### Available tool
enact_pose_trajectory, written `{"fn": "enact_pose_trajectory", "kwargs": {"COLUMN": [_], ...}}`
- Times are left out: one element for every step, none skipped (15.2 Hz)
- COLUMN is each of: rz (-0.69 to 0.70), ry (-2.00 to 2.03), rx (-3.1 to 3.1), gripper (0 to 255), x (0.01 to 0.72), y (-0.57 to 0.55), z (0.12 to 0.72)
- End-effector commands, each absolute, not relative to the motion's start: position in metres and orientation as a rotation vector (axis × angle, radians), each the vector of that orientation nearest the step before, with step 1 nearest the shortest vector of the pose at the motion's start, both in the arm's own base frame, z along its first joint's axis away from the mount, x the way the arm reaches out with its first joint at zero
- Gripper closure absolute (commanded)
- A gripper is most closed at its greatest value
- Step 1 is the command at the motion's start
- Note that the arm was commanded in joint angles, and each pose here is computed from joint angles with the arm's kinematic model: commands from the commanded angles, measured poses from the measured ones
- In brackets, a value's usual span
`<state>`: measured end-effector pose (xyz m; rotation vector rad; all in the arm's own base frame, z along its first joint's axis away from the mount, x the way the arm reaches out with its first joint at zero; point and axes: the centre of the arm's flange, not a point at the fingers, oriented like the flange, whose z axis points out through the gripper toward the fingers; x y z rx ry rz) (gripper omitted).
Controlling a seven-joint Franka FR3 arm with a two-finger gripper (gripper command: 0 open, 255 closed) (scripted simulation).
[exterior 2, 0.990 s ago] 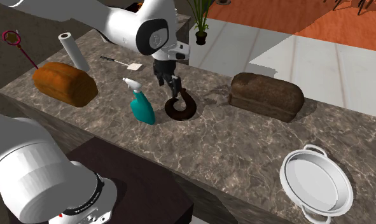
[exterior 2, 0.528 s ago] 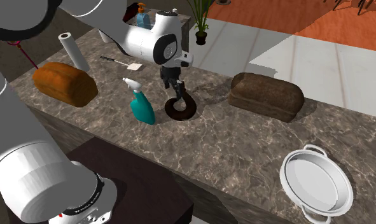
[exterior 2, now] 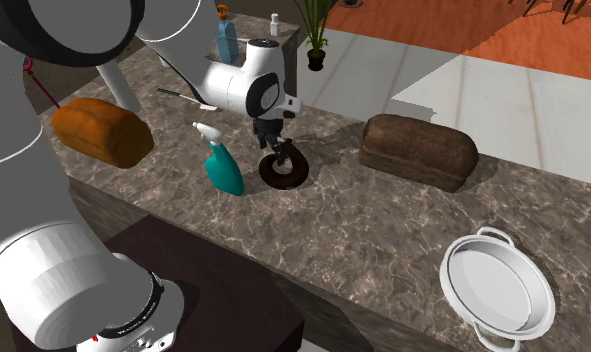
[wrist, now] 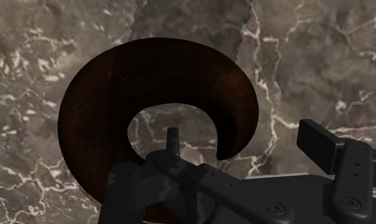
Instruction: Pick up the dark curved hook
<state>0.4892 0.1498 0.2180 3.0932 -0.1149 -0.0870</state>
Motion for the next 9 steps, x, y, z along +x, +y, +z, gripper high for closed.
{"fn": "enact_pose_trajectory", "kwargs": {"rz": [-0.086, -0.086, -0.086, -0.086, -0.086, -0.086, -0.086, -0.086, -0.086], "ry": [-0.115, -0.115, -0.115, -0.115, -0.115, -0.115, -0.115, -0.115, -0.115], "rx": [3.093, 3.093, 3.093, 3.093, 3.093, 3.093, 3.093, 3.093, 3.093], "gripper": [0, 255, 255, 255, 255, 255, 255, 255, 255], "x": [0.4906, 0.4906, 0.4911, 0.4913, 0.4914, 0.4914, 0.4915, 0.4915, 0.4915], "y": [0.1499, 0.1505, 0.1502, 0.1503, 0.1501, 0.1501, 0.1501, 0.1501, 0.1502], "z": [0.2141, 0.2130, 0.2130, 0.2132, 0.2133, 0.2132, 0.2133, 0.2133, 0.2132]}}
